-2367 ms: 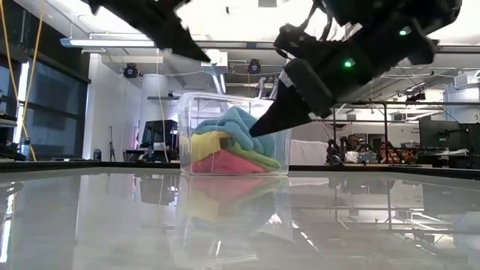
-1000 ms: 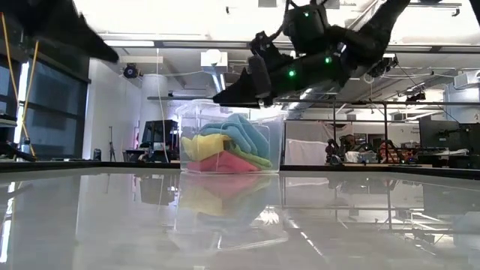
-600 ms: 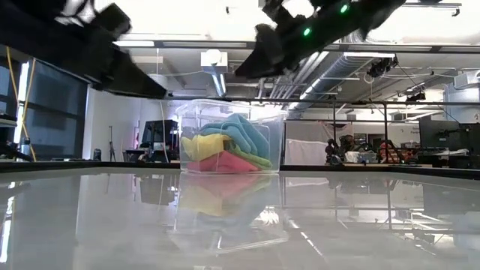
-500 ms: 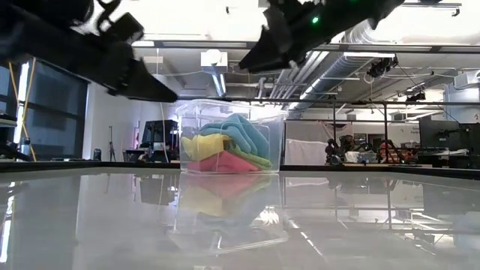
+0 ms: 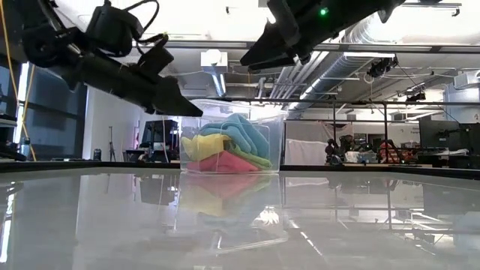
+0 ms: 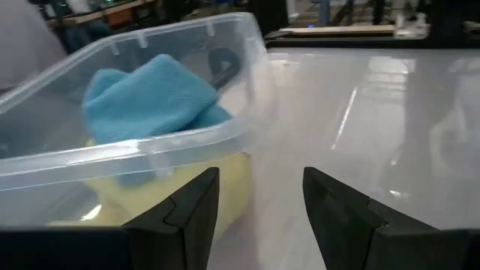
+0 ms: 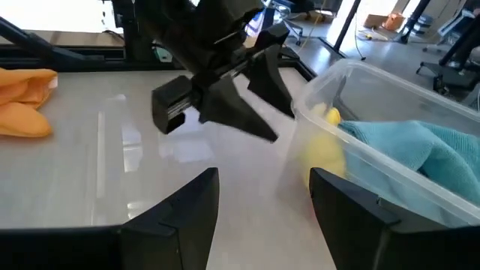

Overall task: Sort towels by color in basket
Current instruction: Adjust the top transparent bin, then put the orange microfiber cloth into the bin

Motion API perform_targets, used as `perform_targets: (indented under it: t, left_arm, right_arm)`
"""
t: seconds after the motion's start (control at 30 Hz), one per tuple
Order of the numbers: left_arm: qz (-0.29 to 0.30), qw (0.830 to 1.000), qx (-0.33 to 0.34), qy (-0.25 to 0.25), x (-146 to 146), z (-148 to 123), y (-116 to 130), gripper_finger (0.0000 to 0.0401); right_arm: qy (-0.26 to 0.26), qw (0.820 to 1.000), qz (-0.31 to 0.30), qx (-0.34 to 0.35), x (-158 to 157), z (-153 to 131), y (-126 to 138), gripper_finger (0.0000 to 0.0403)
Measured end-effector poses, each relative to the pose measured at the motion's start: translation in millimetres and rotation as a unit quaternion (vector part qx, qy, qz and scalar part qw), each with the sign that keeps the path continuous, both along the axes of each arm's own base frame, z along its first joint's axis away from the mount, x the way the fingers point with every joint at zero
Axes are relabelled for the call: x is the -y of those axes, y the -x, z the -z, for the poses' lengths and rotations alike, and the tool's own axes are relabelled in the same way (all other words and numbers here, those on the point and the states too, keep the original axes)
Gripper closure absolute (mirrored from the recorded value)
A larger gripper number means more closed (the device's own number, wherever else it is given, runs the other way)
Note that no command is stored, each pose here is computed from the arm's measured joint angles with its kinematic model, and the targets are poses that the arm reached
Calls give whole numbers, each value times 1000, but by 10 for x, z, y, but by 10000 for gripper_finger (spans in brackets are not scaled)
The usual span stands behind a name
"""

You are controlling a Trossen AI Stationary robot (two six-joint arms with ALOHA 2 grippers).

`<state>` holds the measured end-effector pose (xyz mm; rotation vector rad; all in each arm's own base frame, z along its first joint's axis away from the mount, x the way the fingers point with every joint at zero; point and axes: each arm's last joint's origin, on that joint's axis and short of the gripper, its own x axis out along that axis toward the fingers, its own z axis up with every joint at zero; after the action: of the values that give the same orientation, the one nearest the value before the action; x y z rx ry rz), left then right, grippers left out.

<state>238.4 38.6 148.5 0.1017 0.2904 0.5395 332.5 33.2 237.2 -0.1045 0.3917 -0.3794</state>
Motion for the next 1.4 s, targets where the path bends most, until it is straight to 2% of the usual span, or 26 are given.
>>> perform_targets:
  t: [0.37, 0.67, 0.83, 1.03, 1.2, 1.33, 1.4]
  left_arm:
    - [-76, 997, -8, -24, -407, -15, 96, 220]
    - [-90, 996, -9, -17, -688, -15, 202, 220]
    - [-97, 995, -21, -17, -730, 0, 230, 220]
    - [-71, 996, -60, -8, -579, -69, 281, 220]
    - [-63, 991, -120, 4, -299, -177, 395, 220]
    - [3, 984, -176, -7, 86, -371, 393, 220]
    - [50, 976, -212, -10, 315, -448, 388, 220]
  right_arm:
    - [-19, 1000, 10, -19, -2, 50, 25, 197]
    - [-35, 999, 15, -22, -26, 69, 37, 197]
    - [-35, 999, 5, -24, -93, 72, 46, 197]
    - [-28, 999, 6, -22, -218, 73, 71, 197]
    - [-33, 999, -5, -24, -330, 190, 16, 197]
    - [-33, 999, -26, -22, -412, 403, -114, 197]
    - [-27, 998, -47, -25, -445, 510, -175, 197]
